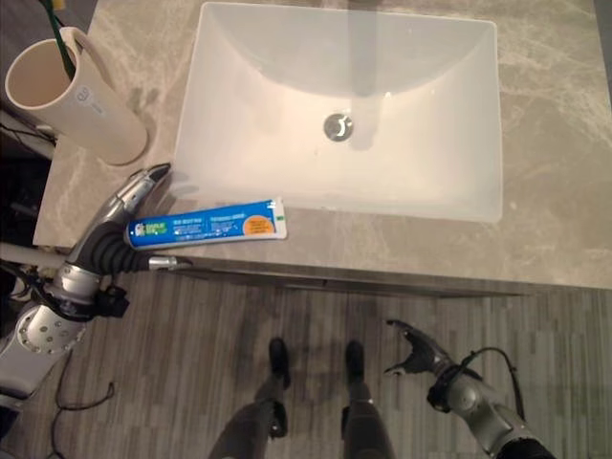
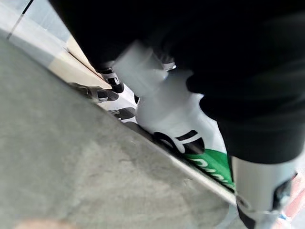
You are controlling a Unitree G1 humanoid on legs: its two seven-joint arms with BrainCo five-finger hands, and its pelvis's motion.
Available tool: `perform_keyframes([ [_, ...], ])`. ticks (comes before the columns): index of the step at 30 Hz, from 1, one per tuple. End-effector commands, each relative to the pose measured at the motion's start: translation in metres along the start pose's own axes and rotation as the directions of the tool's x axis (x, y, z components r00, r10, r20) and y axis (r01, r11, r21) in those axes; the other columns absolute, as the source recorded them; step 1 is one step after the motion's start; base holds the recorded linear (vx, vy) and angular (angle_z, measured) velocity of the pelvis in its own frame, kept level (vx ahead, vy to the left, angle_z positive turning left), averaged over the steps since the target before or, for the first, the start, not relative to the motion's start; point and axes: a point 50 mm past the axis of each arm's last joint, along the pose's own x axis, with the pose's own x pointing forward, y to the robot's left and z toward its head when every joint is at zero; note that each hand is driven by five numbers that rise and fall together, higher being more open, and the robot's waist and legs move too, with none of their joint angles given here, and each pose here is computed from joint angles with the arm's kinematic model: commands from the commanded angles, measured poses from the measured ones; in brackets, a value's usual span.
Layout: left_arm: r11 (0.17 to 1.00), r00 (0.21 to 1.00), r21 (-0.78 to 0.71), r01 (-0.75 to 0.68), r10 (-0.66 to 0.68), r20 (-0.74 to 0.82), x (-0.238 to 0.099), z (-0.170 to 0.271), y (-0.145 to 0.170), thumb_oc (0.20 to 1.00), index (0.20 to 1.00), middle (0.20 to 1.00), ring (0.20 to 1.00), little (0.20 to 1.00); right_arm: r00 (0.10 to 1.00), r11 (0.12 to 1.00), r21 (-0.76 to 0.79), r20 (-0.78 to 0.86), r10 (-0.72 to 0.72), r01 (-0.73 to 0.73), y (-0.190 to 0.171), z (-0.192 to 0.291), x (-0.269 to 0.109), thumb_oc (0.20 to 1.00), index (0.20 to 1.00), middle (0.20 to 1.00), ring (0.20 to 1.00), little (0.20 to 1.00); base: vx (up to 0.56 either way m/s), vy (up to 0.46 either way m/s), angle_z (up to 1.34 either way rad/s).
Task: Put brush and paste in cup on sink, flatten towel.
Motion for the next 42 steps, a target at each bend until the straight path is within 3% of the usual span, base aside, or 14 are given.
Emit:
perform_keyframes([
  [1,0.999,0.994,0.025,0.044,-0.041,-0.105,-0.008,-0.019,-0.006,1.000,1.000,1.000,1.000,1.000,0.999,1.000,-0.020,0.043,-0.009,0.010,0.002,0.009,0.002,1.000,1.000,1.000,1.000,1.000,0.00,-0.001,-0.03],
  [3,0.998,0.993,0.040,0.055,-0.051,-0.110,-0.009,-0.020,-0.006,0.884,0.884,0.884,0.884,0.884,0.999,1.000,-0.022,0.041,-0.016,0.017,-0.001,0.007,0.000,1.000,1.000,1.000,1.000,1.000,0.00,0.006,-0.06],
  [11,0.997,0.992,0.043,0.059,-0.053,-0.116,-0.008,-0.022,-0.008,0.768,0.768,0.768,0.768,0.768,0.998,1.000,-0.019,0.050,-0.024,0.025,-0.002,0.009,0.001,1.000,1.000,1.000,1.000,1.000,0.00,0.001,-0.03],
  [16,0.996,0.991,0.058,0.066,-0.059,-0.121,-0.008,-0.023,-0.008,0.765,0.765,0.765,0.765,0.765,0.998,0.999,-0.027,0.050,-0.029,0.031,-0.004,0.009,0.000,1.000,1.000,1.000,1.000,1.000,0.00,0.000,0.00],
  [18,0.994,0.989,0.064,0.091,-0.083,-0.121,-0.008,-0.023,-0.009,0.790,0.790,0.790,0.790,0.790,0.999,0.999,-0.031,0.048,-0.024,0.025,-0.004,0.008,-0.001,1.000,1.000,1.000,1.000,1.000,0.00,0.000,0.00],
  [19,0.993,0.988,0.066,0.103,-0.094,-0.122,-0.009,-0.023,-0.009,0.887,0.887,0.887,0.887,0.887,0.999,0.999,-0.033,0.047,-0.025,0.026,-0.005,0.008,-0.001,1.000,1.000,1.000,1.000,1.000,0.00,0.000,0.00],
  [20,0.991,0.988,0.073,0.111,-0.102,-0.120,-0.008,-0.023,-0.008,0.878,0.878,0.878,0.878,0.878,0.999,0.999,-0.038,0.048,-0.023,0.025,-0.005,0.008,-0.001,1.000,1.000,1.000,1.000,1.000,0.00,0.000,0.00],
  [21,0.990,0.986,0.072,0.120,-0.111,-0.121,-0.009,-0.023,-0.009,0.827,0.827,0.827,0.827,0.827,0.999,0.999,-0.042,0.049,-0.022,0.024,-0.006,0.008,-0.002,1.000,1.000,1.000,1.000,1.000,0.00,0.000,0.00],
  [22,0.989,0.986,0.071,0.130,-0.121,-0.118,-0.009,-0.022,-0.009,0.671,0.671,0.671,0.671,0.671,0.998,0.999,-0.046,0.053,-0.026,0.028,-0.007,0.008,-0.002,1.000,1.000,1.000,1.000,1.000,0.00,0.000,0.00],
  [23,0.987,0.984,0.081,0.140,-0.129,-0.122,-0.009,-0.022,-0.008,0.573,0.573,0.573,0.573,0.573,0.998,0.998,-0.048,0.054,-0.026,0.029,-0.008,0.009,-0.002,1.000,1.000,1.000,1.000,1.000,0.00,0.000,0.00],
  [29,0.982,0.982,0.101,0.158,-0.146,-0.118,-0.007,-0.022,-0.007,0.564,0.564,0.564,0.564,0.564,0.998,0.998,-0.052,0.058,-0.034,0.037,-0.010,0.009,-0.003,1.000,1.000,1.000,1.000,1.000,0.00,0.000,0.00],
  [40,0.965,0.978,0.176,0.193,-0.175,-0.109,-0.004,-0.021,-0.001,0.451,0.451,0.451,0.451,0.451,0.995,0.997,-0.056,0.089,-0.043,0.048,-0.015,0.014,-0.006,1.000,1.000,1.000,1.000,1.000,0.00,0.000,0.00],
  [41,0.955,0.976,0.207,0.213,-0.195,-0.101,-0.003,-0.021,-0.001,0.435,0.435,0.435,0.435,0.435,0.995,0.997,-0.057,0.087,-0.042,0.047,-0.015,0.013,-0.006,1.000,1.000,1.000,1.000,1.000,0.00,0.000,0.00],
  [42,0.924,0.969,0.290,0.249,-0.236,-0.078,0.000,-0.017,0.003,0.291,0.291,0.291,0.291,0.291,0.995,0.997,-0.063,0.091,-0.046,0.051,-0.017,0.013,-0.007,1.000,1.000,1.000,1.000,1.000,0.00,0.000,0.00],
])
